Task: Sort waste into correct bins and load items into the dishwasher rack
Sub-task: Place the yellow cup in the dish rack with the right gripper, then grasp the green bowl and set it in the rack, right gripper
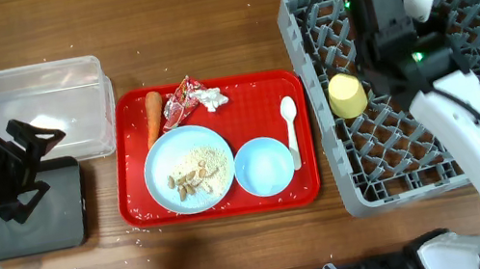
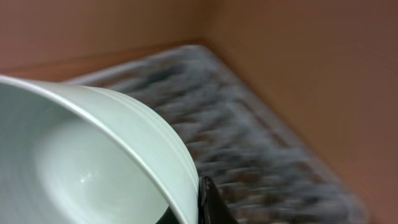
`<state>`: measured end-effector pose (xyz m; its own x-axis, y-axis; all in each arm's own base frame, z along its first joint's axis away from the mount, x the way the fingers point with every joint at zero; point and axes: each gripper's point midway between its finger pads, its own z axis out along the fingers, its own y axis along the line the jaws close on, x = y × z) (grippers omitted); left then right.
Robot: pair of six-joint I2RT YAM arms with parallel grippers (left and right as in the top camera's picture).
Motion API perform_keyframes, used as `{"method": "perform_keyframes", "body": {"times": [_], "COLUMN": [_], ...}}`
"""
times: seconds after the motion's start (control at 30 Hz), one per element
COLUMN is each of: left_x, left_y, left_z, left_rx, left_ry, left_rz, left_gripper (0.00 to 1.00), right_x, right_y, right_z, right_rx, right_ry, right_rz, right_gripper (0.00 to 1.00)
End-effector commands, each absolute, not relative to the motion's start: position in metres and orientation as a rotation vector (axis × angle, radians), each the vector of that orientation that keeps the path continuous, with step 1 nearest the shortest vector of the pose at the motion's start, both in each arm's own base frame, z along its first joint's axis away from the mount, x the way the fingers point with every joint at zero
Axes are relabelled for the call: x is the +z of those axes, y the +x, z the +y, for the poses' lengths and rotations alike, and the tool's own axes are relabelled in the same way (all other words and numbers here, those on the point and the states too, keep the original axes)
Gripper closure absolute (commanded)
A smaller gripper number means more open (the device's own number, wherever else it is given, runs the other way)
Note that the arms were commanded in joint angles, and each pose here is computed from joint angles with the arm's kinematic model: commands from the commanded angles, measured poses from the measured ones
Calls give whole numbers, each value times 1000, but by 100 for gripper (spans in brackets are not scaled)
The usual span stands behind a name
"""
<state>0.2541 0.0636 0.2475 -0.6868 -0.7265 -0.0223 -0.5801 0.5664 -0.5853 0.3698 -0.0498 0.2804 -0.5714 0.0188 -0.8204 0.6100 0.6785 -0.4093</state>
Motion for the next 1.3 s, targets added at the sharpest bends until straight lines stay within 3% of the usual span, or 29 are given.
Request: {"method": "perform_keyframes", "body": {"times": [0.0,0.17,0.3,0.4,0.43,0.5,0.53,0.57,0.63,0.73,0.77,0.87,0.97,1.13,1.2,1.23,1.27], "left_x": [254,254,254,254,253,253,253,253,253,253,253,253,253,253,253,253,253], "left_y": [254,254,254,254,254,254,254,254,254,254,254,254,254,254,254,254,254], "left_z": [64,64,64,64,65,65,65,65,65,65,65,65,65,65,65,65,65], "left_rx": [-788,-788,-788,-786,-783,-783,-783,-784,-783,-784,-783,-783,-783,-784,-784,-783,-784], "left_ry": [-1075,-1075,-1075,-1076,-1076,-1076,-1076,-1076,-1076,-1076,-1076,-1076,-1076,-1076,-1076,-1076,-1076], "left_rz": [2525,2525,2525,2526,2527,2527,2526,2527,2526,2527,2526,2526,2526,2527,2527,2526,2527], "left_gripper": [0,0,0,0,0,0,0,0,0,0,0,0,0,0,0,0,0], "right_x": [276,211,162,154,160,173,198,208,234,251,245,217,131,47,29,22,19], "right_y": [370,409,429,436,438,439,438,436,430,405,353,286,255,240,231,231,231], "right_z": [-91,-113,-106,-73,-58,-39,-26,-23,-9,96,192,255,211,187,199,199,198], "right_rx": [-1282,-1587,-1697,-1624,-1593,-1522,-1422,-1394,-1254,-519,96,580,309,38,135,123,109], "right_ry": [485,315,110,22,0,-24,-29,-18,-23,-349,-647,-771,-317,-300,-404,-386,-340], "right_rz": [1976,2075,2167,2171,2151,2131,2115,2102,2089,2187,2245,2424,2936,3148,3203,3219,3230], "right_gripper": [96,96,96,93,77,61,37,27,22,22,23,23,23,28,44,58,83]}}
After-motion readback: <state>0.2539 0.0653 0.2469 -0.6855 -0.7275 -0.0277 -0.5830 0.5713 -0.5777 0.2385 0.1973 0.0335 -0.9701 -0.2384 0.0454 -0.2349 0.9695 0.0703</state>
